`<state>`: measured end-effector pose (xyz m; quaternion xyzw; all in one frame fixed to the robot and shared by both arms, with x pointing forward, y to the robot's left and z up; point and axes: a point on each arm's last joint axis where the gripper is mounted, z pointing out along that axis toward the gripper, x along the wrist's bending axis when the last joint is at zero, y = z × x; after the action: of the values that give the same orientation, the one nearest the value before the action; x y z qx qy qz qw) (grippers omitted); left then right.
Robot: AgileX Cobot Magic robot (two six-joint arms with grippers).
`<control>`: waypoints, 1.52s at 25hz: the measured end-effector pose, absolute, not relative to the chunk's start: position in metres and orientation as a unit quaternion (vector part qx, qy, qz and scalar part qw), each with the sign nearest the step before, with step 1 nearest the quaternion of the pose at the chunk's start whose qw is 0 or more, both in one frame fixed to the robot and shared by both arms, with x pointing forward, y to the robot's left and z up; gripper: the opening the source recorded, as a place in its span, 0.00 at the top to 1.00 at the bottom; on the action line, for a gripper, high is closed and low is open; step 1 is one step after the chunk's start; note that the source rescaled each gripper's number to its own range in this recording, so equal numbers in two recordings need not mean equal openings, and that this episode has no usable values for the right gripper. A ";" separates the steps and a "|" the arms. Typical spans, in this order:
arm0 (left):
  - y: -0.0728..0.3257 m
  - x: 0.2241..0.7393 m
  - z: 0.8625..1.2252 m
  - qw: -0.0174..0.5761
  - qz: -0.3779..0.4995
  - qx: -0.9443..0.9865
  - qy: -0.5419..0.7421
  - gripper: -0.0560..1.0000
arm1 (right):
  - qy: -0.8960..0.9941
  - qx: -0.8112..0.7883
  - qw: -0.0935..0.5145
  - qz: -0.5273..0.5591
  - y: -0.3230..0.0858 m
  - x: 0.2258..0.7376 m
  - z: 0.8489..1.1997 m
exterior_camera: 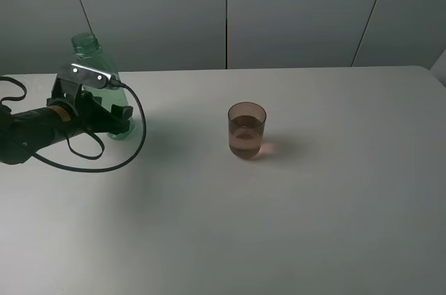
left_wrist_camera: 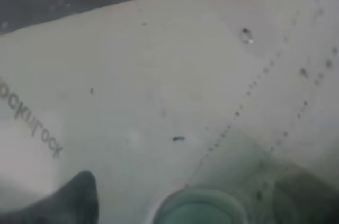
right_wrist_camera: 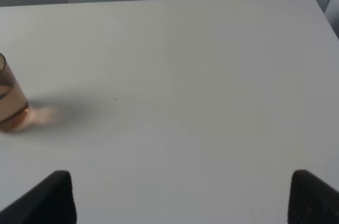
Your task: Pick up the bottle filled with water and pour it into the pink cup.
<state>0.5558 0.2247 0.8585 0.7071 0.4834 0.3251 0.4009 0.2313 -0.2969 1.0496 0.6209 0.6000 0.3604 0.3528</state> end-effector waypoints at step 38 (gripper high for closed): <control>0.268 0.405 1.076 0.259 0.234 0.730 0.587 0.38 | 0.600 0.621 0.353 0.360 -0.297 0.231 1.050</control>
<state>0.4052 0.2679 1.0760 0.7302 0.5874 0.2336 0.2594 0.2313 -0.2969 1.0496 0.6209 0.6000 0.3604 0.3528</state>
